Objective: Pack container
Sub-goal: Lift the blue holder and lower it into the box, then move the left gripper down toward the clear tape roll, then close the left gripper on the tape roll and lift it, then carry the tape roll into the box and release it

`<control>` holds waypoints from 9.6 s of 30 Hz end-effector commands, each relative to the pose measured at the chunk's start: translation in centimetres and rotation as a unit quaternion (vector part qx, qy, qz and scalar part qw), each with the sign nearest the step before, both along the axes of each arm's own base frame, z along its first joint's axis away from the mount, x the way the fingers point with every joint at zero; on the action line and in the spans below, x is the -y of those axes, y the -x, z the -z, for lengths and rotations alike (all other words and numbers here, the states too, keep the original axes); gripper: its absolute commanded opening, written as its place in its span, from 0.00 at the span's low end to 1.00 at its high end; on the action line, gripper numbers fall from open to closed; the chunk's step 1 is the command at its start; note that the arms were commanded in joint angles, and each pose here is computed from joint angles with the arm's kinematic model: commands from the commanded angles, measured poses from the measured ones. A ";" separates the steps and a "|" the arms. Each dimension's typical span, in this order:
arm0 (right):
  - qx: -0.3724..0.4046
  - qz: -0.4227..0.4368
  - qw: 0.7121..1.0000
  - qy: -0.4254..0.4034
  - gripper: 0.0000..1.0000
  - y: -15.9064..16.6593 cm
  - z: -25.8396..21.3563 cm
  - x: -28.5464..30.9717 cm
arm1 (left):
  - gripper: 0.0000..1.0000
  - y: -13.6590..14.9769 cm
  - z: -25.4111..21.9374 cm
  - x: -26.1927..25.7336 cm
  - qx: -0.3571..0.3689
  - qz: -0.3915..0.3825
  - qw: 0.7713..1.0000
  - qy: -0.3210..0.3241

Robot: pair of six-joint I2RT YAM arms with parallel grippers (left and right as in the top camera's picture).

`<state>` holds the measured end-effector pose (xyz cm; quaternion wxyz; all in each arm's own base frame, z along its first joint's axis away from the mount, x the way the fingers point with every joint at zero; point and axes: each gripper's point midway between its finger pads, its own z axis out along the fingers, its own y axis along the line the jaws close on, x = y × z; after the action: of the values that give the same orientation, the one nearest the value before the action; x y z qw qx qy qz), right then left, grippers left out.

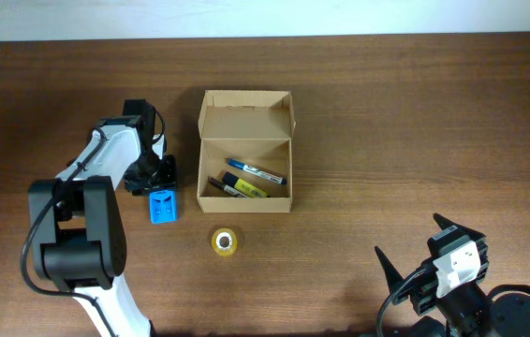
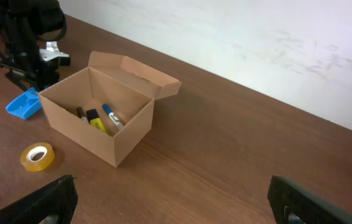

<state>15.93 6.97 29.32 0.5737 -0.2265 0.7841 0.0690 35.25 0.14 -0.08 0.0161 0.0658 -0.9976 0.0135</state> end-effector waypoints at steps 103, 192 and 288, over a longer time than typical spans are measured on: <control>0.000 0.011 1.000 -0.003 0.99 -0.1 0.0 0.3 | 0.87 14.5 -15.6 17.1 0.140 -0.016 0.989 0.043; 0.000 0.011 1.000 -0.003 0.99 -0.1 0.0 0.3 | 0.57 15.8 3.5 14.3 0.007 -0.562 0.823 -0.080; 0.000 0.011 1.000 -0.003 1.00 -0.1 0.0 0.3 | 0.11 -1.1 -9.2 18.3 0.161 -0.211 0.963 -0.041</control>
<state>15.95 6.97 29.26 0.5731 -0.2262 0.7846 0.0689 36.12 -17.67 9.31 -0.1615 0.2805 -0.9459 -0.0206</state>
